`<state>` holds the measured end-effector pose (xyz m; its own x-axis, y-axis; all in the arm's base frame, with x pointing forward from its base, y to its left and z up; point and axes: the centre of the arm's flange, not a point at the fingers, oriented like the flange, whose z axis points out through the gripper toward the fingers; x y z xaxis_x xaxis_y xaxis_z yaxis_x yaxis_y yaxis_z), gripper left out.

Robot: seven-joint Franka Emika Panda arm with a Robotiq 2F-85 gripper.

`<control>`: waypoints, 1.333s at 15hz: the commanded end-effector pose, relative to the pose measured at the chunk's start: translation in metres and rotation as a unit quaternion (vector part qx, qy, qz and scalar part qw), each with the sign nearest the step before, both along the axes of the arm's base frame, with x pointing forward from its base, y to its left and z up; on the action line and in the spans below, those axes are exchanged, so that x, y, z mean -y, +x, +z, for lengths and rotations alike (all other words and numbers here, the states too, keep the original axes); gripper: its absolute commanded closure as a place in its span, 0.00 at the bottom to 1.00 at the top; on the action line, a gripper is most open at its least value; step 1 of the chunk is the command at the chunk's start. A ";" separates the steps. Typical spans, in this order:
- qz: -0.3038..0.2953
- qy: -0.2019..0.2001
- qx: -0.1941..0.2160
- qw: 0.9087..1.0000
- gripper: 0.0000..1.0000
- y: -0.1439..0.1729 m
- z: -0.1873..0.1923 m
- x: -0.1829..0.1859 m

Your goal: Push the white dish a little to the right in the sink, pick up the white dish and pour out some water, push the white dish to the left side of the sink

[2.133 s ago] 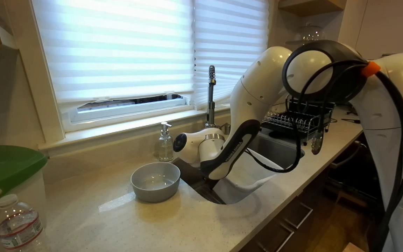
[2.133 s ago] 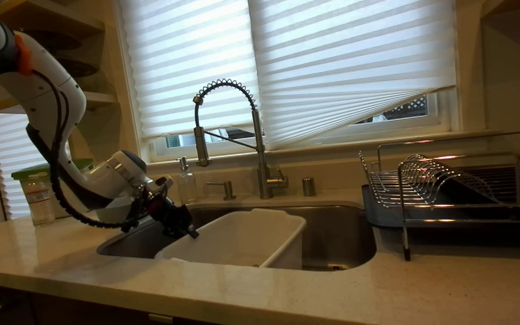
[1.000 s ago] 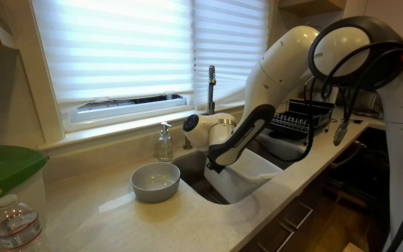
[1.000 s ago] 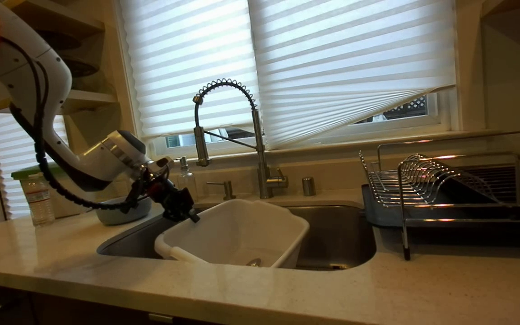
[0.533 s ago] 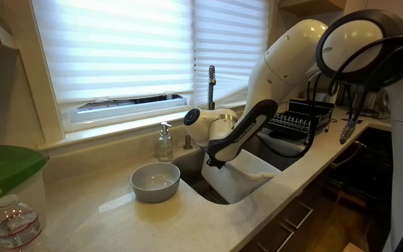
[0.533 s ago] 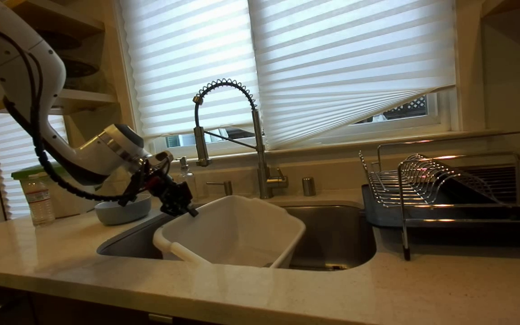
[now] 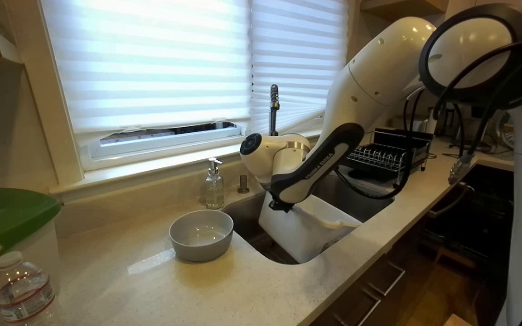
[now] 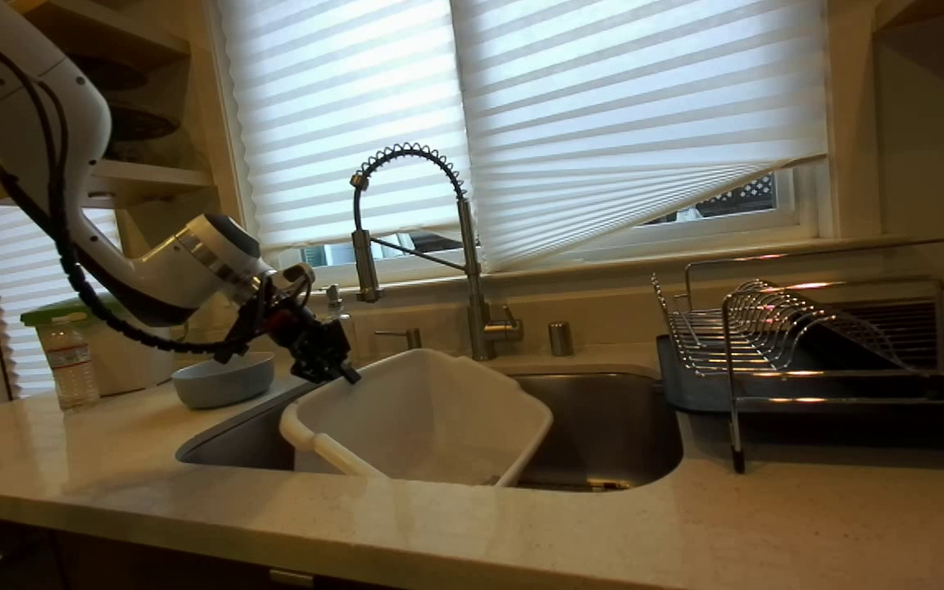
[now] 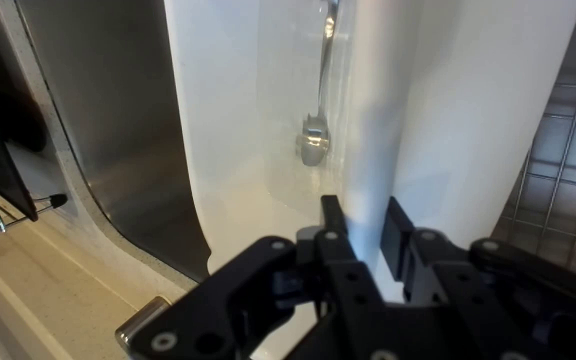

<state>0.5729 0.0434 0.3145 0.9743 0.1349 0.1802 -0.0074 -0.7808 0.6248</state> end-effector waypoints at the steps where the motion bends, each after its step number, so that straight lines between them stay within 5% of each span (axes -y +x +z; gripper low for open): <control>1: 0.021 0.001 0.011 1.000 0.94 -0.005 0.037 -0.001; 20: 0.039 -0.003 0.020 0.999 0.94 -0.005 0.090 0.014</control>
<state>0.5734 0.0226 0.3606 0.9680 0.1548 0.1977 -0.0020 -0.7825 0.6227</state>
